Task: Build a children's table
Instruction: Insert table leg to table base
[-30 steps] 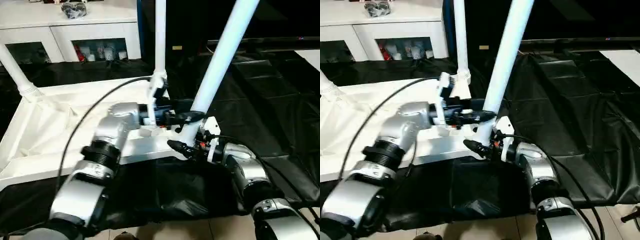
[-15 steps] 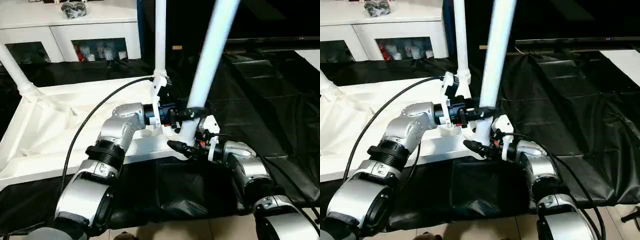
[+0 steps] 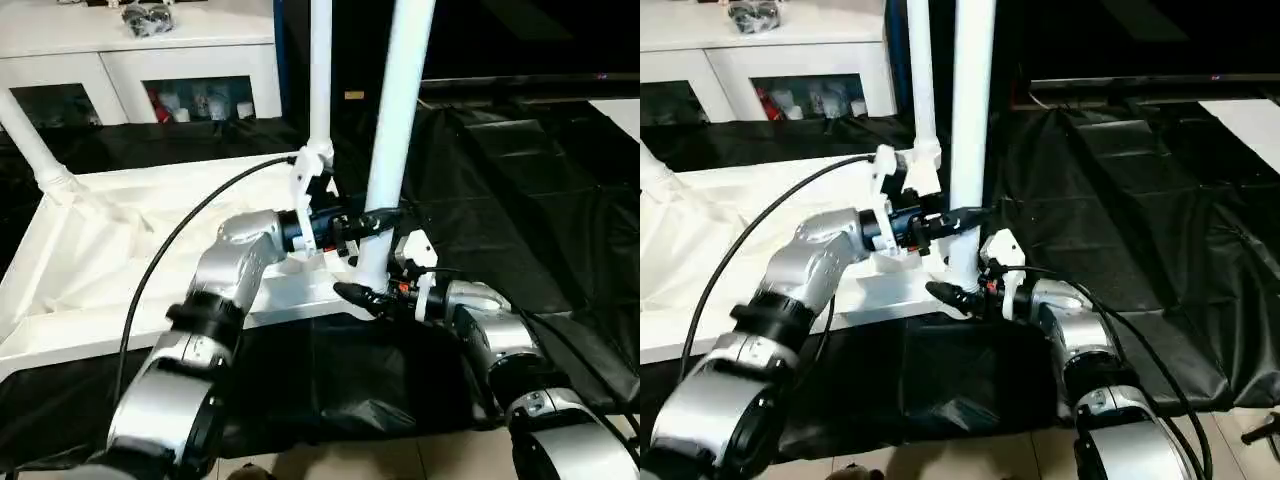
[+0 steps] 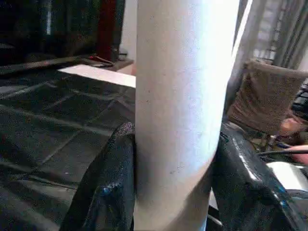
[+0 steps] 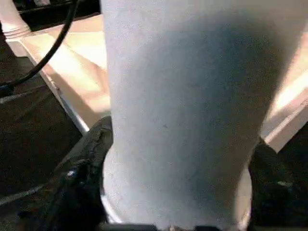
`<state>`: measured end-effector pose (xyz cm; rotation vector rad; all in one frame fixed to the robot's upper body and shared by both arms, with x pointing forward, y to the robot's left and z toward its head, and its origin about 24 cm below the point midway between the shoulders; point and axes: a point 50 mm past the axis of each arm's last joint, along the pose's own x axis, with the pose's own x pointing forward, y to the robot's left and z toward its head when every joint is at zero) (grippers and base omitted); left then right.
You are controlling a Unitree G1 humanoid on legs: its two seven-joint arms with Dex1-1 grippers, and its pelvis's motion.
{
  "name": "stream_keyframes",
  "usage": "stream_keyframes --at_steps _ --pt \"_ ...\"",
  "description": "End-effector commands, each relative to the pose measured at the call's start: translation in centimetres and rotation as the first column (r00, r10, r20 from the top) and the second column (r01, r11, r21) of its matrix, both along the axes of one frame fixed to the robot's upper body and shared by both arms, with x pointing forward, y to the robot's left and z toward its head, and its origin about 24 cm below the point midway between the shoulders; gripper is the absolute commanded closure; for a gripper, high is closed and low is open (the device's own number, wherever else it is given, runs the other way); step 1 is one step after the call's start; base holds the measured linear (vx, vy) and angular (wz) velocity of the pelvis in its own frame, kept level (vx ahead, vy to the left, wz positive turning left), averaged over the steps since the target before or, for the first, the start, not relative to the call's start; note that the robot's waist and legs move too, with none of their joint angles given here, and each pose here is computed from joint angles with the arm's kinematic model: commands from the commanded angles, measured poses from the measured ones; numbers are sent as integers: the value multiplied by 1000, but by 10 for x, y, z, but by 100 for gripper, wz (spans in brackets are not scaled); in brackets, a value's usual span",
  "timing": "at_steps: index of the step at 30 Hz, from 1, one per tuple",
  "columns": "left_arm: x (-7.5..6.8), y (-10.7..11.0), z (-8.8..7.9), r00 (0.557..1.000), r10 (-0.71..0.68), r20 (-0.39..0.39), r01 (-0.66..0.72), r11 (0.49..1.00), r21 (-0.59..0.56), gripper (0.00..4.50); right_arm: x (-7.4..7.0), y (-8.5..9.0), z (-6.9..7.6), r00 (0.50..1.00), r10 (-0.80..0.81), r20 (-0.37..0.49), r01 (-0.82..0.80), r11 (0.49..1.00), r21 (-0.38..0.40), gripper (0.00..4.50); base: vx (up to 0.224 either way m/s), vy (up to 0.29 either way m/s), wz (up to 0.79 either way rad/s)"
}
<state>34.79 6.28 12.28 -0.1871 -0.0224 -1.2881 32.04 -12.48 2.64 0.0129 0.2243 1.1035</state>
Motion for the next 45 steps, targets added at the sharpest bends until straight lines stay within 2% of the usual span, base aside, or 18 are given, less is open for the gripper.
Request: stream_keyframes --at_steps 1,2,4,5,6,8,9,14,20,24,30,31,35,37,40,42,45 --pt "-1 6 -1 1000 18 16 -18 999 35 260 -3 -8 -5 999 -41 -34 42 999 8 84 0 0 0" --pt "-2 6 -2 1000 13 21 -14 999 46 260 -1 -10 -1 998 -53 -15 53 998 17 61 0 0 0" --pt "-2 6 -3 1000 11 25 -13 998 53 260 0 -11 2 998 -60 -2 60 998 21 54 0 0 0" --pt "-4 6 -4 1000 3 27 -5 998 62 260 2 -14 7 997 -70 15 69 997 38 52 0 0 0" --pt "-5 6 -5 1000 -1 29 -1 998 70 260 4 -20 19 997 -70 41 67 995 73 51 0 0 0" --pt "-5 6 -5 1000 -1 29 -1 997 72 260 5 -23 23 997 -66 44 62 995 80 51 0 0 0" --pt "-6 6 -6 1000 -9 30 7 997 83 260 5 -30 31 998 -47 49 43 996 80 51 0 0 0" --pt "-9 4 -8 999 -29 38 24 992 121 260 0 -42 39 999 22 39 -23 999 41 51 0 0 0" --pt "-9 2 -11 998 -39 41 32 987 156 260 0 -38 41 998 37 55 -37 999 9 51 0 0 0" --pt "-7 -1 -12 999 -32 36 25 982 186 260 3 -22 41 996 47 76 -45 999 -30 51 0 0 0" --pt "-6 -2 -13 999 -33 33 26 980 196 261 5 -16 39 996 54 72 -49 997 -60 51 0 0 0" --pt "-6 -2 -13 999 -33 33 26 980 197 261 5 -16 39 996 56 71 -52 997 -62 78 0 0 0" --pt "-6 -3 -14 999 -40 30 33 978 208 261 7 -11 41 995 69 70 -64 995 -71 90 0 0 0" --pt "-6 -3 -14 999 -41 29 34 977 209 261 7 -11 41 995 69 72 -63 995 -72 120 0 0 0" --pt "-7 -2 -14 999 -45 25 39 976 214 261 8 -10 41 995 69 75 -63 995 -78 128 0 0 0" --pt "-7 -2 -15 999 -47 24 41 976 216 261 9 -10 41 995 68 75 -62 995 -80 160 0 0 0" --pt "-7 -2 -15 998 -51 20 45 974 220 261 9 -9 40 994 80 71 -73 992 -99 177 0 0 0"
